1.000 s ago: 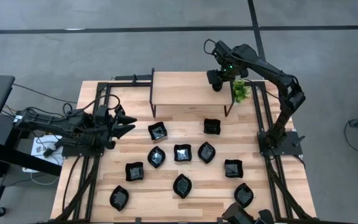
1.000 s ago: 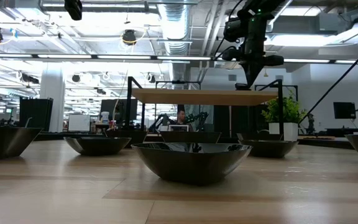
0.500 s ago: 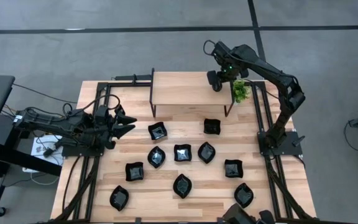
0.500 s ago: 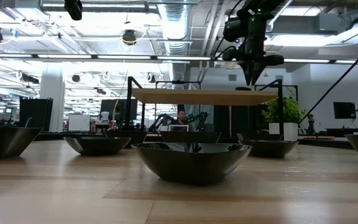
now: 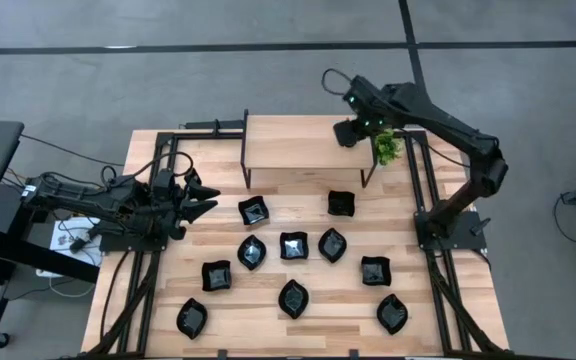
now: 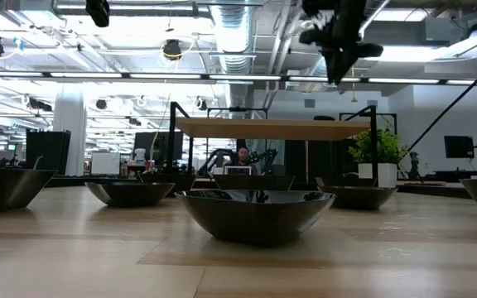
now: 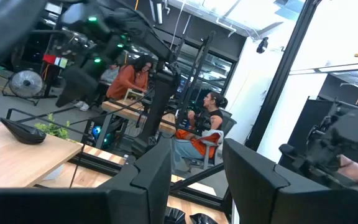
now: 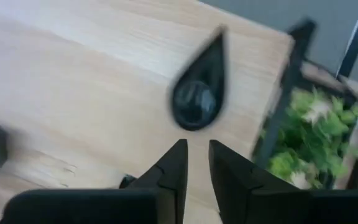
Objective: Pick & Place Mini shaped plates
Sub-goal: Stack the drop-shaped plate on top of the drop-shaped plates on the shelf
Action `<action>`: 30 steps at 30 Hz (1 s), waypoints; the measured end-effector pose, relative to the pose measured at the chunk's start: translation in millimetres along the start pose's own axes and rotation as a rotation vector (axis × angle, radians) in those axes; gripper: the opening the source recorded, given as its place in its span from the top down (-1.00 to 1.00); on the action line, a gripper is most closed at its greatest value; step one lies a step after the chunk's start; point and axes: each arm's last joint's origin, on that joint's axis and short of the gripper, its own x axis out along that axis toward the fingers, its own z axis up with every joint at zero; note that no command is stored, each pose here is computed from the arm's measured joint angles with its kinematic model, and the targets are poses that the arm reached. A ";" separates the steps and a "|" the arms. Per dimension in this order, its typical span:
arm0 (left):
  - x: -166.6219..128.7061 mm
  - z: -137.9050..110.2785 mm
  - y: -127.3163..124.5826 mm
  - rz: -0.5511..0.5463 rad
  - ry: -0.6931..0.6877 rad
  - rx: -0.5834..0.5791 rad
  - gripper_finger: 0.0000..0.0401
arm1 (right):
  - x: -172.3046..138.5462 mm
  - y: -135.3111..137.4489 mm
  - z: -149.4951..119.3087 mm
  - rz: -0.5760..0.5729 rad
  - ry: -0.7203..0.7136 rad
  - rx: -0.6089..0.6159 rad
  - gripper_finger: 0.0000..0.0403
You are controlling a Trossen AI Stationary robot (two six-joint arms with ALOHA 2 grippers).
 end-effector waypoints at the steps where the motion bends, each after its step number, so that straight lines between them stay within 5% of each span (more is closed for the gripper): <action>1: 0.0 0.0 0.0 0.000 0.000 0.000 0.28 | -1.5 5.1 -1.4 -0.007 -0.030 -0.030 0.70; 8: 0.0 0.1 0.0 0.000 0.000 0.000 0.28 | 33.3 26.4 13.7 -0.002 -0.043 -0.116 0.70; 15: 0.0 0.0 0.0 0.000 0.000 -0.003 0.28 | 79.4 18.3 29.6 -0.087 0.058 -0.137 0.70; 30: 0.0 0.0 0.0 0.000 0.000 -0.003 0.28 | 87.0 12.5 37.3 -0.042 0.068 -0.129 0.70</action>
